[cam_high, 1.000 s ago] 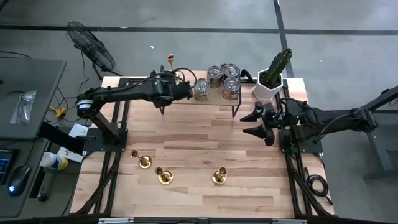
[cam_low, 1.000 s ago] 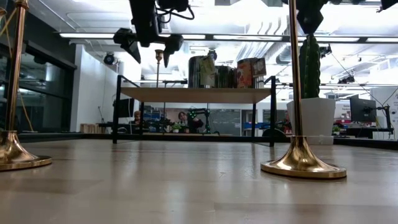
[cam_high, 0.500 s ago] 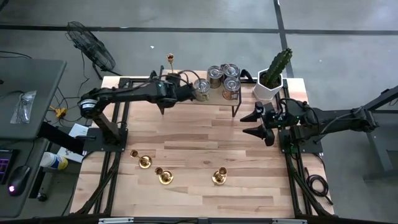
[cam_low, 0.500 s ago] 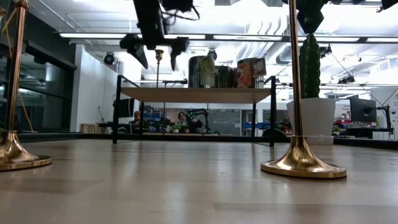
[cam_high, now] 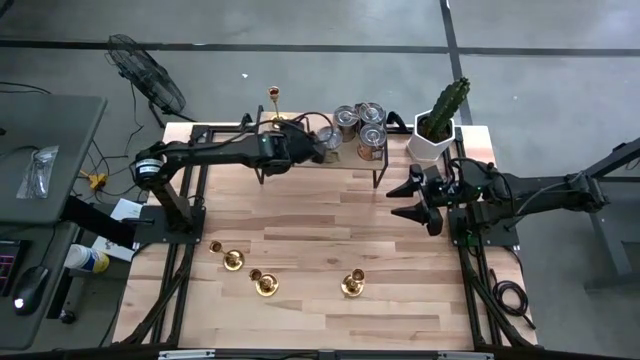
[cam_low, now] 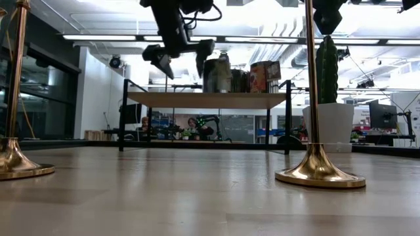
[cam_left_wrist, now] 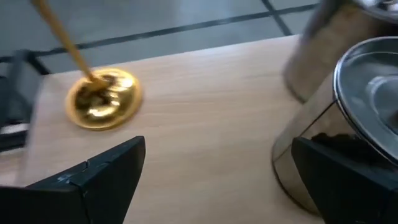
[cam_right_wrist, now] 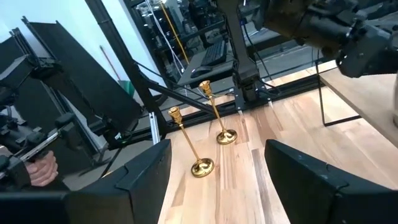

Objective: Pick & Place candle stick holders
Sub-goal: Put the silver scented candle on the shelf

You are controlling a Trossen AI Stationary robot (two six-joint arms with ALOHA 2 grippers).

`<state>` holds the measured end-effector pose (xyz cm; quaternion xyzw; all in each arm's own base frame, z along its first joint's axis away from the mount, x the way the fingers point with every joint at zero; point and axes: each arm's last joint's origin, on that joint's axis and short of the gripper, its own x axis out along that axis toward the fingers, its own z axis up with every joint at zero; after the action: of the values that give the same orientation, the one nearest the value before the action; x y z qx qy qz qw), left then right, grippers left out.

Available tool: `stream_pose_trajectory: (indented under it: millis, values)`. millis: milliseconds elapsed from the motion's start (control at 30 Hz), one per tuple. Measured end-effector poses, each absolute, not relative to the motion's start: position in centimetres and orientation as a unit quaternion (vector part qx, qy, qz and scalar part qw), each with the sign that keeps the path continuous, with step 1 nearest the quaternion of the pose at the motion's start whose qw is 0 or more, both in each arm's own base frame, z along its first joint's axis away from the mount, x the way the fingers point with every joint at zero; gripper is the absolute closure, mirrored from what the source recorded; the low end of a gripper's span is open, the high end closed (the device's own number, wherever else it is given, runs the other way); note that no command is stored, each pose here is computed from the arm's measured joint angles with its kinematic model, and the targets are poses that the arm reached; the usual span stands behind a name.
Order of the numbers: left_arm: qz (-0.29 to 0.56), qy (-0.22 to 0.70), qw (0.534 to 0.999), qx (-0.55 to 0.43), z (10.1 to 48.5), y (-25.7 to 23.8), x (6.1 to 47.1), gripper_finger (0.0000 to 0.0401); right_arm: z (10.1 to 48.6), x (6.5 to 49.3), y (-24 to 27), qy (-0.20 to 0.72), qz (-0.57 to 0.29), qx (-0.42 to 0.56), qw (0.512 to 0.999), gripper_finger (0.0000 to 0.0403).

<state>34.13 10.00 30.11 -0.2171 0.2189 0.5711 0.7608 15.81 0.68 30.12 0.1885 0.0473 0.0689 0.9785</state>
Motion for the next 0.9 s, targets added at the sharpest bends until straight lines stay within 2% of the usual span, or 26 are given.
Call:
stream_pose_trajectory:
  millis: [900]
  values:
    - [0.531, 0.168, 0.795, -0.242, 29.1, 10.6, 37.1, 0.0004, 30.1, 15.8, 0.7, 0.050, 0.079, 0.192, 0.977, 0.0151]
